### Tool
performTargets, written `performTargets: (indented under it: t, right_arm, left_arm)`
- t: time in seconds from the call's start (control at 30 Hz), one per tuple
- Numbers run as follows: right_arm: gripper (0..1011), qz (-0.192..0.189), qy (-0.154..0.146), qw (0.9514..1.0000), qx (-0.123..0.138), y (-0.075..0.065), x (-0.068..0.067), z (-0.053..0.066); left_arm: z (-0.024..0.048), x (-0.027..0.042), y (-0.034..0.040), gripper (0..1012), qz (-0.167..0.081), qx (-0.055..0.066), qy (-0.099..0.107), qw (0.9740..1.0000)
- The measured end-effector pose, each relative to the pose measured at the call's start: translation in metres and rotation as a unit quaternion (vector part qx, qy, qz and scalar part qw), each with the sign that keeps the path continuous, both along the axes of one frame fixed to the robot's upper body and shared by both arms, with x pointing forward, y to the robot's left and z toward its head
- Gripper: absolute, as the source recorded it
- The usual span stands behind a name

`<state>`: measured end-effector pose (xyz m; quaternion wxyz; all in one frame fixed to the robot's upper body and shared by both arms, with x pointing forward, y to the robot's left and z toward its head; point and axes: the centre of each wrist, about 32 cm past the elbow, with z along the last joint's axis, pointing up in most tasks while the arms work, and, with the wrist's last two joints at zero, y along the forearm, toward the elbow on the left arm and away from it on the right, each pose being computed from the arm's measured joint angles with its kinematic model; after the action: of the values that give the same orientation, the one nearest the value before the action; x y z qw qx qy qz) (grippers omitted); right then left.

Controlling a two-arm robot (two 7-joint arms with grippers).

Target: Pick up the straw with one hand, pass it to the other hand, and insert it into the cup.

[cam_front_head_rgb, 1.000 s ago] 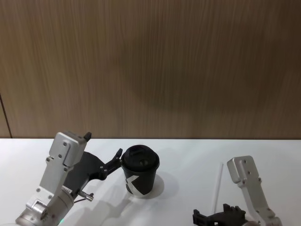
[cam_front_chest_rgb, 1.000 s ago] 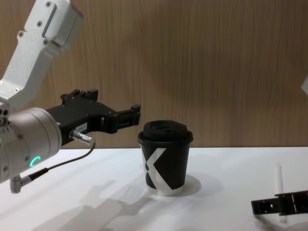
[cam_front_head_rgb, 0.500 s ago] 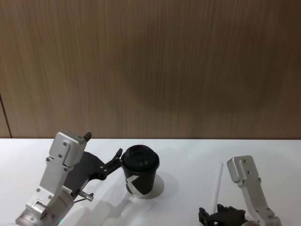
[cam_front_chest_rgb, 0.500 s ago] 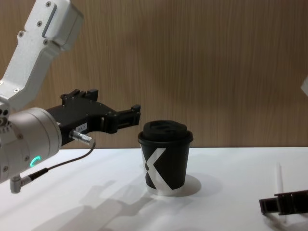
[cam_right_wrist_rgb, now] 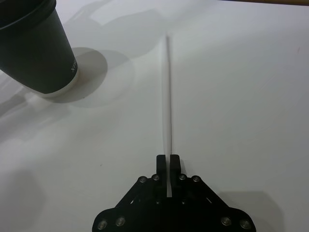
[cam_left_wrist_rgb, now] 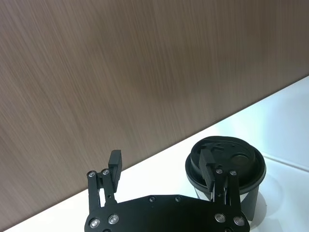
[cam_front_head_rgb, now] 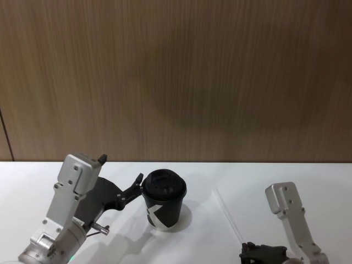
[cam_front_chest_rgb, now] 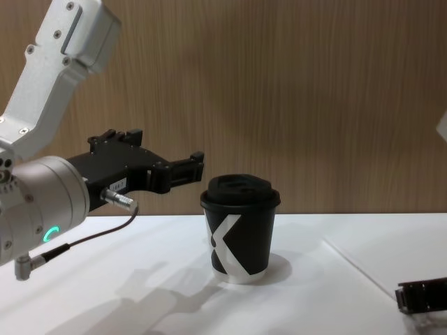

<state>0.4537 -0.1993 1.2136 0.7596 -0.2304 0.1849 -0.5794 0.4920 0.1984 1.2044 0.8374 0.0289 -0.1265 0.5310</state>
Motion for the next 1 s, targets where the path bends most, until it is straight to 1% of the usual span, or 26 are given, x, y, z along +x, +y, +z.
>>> performTargets:
  t: [0.03, 0.17, 0.6, 0.8, 0.93, 0.97, 1.0]
  right_arm:
    - [46, 0.000, 0.000, 1.0000, 0.000, 0.000, 0.000, 0.000]
    - [6, 0.000, 0.000, 1.0000, 0.000, 0.000, 0.000, 0.000]
    - [0, -0.001, -0.004, 1.0000, 0.001, 0.000, -0.001, -0.001]
    - [1, 0.008, -0.025, 0.9997, -0.002, -0.003, -0.005, -0.004]
    - [0, 0.024, -0.045, 0.9986, -0.010, -0.010, -0.010, -0.007]
    - [0, 0.024, -0.045, 0.9986, -0.010, -0.010, -0.010, -0.007]
    - [0, 0.031, -0.055, 0.9979, -0.014, -0.013, -0.012, -0.008]
  left_arm:
    - [0.0000, 0.0000, 0.0000, 1003, 0.000, 0.000, 0.000, 1.0000]
    - [0.0000, 0.0000, 0.0000, 1003, 0.000, 0.000, 0.000, 1.0000]
    - [0.0000, 0.0000, 0.0000, 1003, 0.000, 0.000, 0.000, 1.0000]
    - [0.0000, 0.0000, 0.0000, 1003, 0.000, 0.000, 0.000, 1.0000]
    - [0.0000, 0.0000, 0.0000, 1003, 0.000, 0.000, 0.000, 1.0000]
    - [0.0000, 0.0000, 0.0000, 1003, 0.000, 0.000, 0.000, 1.0000]
    - [0.0000, 0.0000, 0.0000, 1003, 0.000, 0.000, 0.000, 1.0000]
